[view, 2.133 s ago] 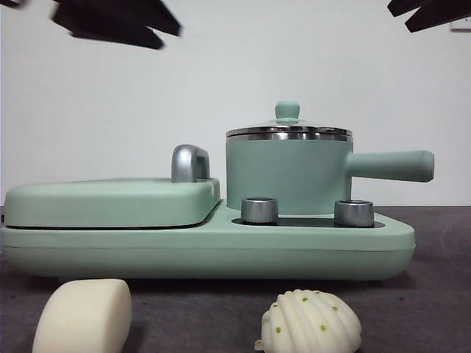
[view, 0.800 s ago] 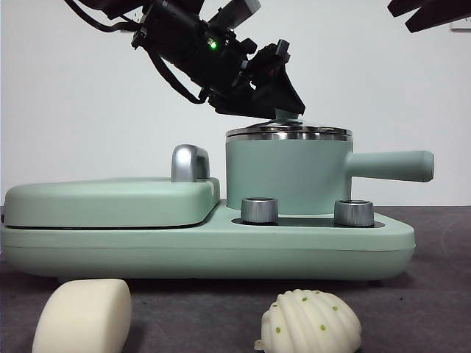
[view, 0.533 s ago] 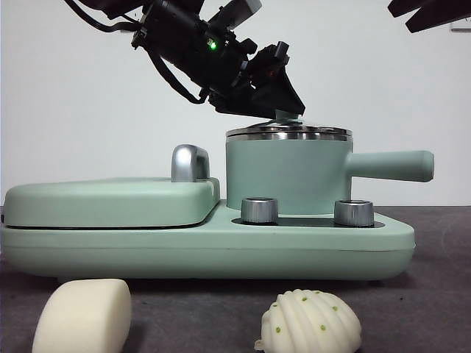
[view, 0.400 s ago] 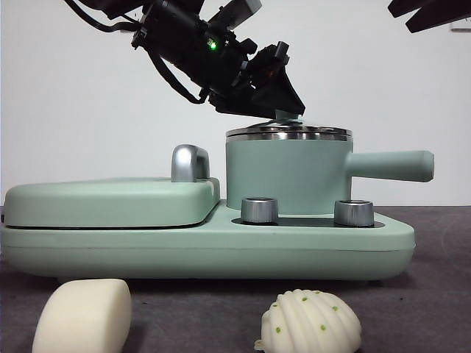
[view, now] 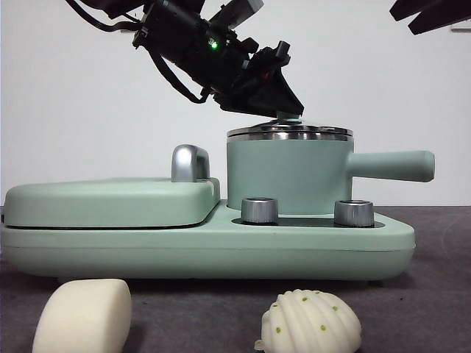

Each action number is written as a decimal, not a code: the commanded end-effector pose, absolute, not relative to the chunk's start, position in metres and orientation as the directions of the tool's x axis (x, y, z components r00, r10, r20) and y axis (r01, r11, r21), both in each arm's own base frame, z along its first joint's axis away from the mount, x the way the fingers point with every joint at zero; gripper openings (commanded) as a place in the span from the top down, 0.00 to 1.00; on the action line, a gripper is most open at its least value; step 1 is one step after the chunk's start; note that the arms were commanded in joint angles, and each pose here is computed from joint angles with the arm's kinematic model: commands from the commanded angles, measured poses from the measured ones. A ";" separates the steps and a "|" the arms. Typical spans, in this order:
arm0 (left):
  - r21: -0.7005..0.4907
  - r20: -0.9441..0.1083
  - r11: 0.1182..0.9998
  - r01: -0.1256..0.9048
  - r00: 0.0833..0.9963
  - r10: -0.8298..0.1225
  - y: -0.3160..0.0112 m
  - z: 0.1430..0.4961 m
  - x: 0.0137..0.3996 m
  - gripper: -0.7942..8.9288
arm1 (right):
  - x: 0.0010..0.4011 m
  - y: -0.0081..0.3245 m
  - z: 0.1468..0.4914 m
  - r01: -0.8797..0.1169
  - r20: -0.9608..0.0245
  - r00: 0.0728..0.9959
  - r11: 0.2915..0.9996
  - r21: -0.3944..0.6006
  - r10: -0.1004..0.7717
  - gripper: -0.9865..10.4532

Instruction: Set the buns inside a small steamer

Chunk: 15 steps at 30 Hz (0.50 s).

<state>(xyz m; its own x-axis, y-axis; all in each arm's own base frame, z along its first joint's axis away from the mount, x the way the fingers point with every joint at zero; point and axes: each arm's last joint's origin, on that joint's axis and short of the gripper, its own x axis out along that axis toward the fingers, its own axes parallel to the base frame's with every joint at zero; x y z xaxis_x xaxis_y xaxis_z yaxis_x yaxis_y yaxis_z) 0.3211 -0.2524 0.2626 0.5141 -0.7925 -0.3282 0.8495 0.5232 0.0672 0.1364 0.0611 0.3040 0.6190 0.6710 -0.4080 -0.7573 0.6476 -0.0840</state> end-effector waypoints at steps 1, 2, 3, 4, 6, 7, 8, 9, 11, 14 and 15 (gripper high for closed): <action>0.074 -0.318 0.520 0.851 0.515 -0.796 -0.258 0.265 0.324 0.91 | 0.137 0.062 0.309 -0.755 -0.396 0.623 0.651 -0.077 0.675 0.65; 0.075 -0.316 0.521 0.851 0.515 -0.797 -0.258 0.266 0.325 0.91 | 0.137 0.062 0.309 -0.755 -0.396 0.623 0.651 -0.077 0.675 0.65; 0.077 -0.312 0.521 0.850 0.517 -0.798 -0.258 0.268 0.324 0.91 | 0.137 0.062 0.309 -0.755 -0.396 0.623 0.651 -0.077 0.675 0.65; 0.076 -0.306 0.522 0.850 0.518 -0.799 -0.257 0.271 0.324 0.91 | 0.137 0.062 0.309 -0.755 -0.396 0.623 0.651 -0.077 0.675 0.65; 0.079 -0.289 0.524 0.848 0.522 -0.802 -0.256 0.278 0.322 0.91 | 0.137 0.062 0.309 -0.755 -0.396 0.623 0.651 -0.077 0.675 0.65; 0.083 -0.279 0.525 0.847 0.525 -0.804 -0.255 0.283 0.321 0.91 | 0.137 0.062 0.309 -0.755 -0.395 0.623 0.651 -0.077 0.675 0.65; 0.087 -0.269 0.525 0.847 0.527 -0.806 -0.254 0.287 0.320 0.91 | 0.137 0.062 0.309 -0.755 -0.396 0.623 0.651 -0.077 0.675 0.65; 0.091 -0.259 0.526 0.846 0.530 -0.808 -0.253 0.291 0.318 0.91 | 0.137 0.062 0.309 -0.755 -0.396 0.622 0.651 -0.076 0.675 0.65; 0.097 -0.244 0.527 0.845 0.533 -0.810 -0.251 0.299 0.316 0.91 | 0.137 0.062 0.309 -0.755 -0.396 0.622 0.651 -0.076 0.675 0.65; 0.102 -0.231 0.532 0.841 0.540 -0.809 -0.245 0.312 0.311 0.91 | 0.137 0.062 0.309 -0.755 -0.395 0.623 0.651 -0.077 0.675 0.65; 0.102 -0.230 0.535 0.839 0.543 -0.807 -0.242 0.316 0.309 0.91 | 0.137 0.062 0.309 -0.755 -0.395 0.623 0.651 -0.077 0.675 0.65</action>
<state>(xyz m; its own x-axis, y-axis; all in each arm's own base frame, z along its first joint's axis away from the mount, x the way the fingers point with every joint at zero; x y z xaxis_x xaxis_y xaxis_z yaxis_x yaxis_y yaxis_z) 0.3099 -0.2421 0.2908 0.5251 -0.7915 -0.3128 0.8440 0.5316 0.0715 0.1364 0.0611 0.3040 0.6190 0.6710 -0.4080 -0.7573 0.6476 -0.0840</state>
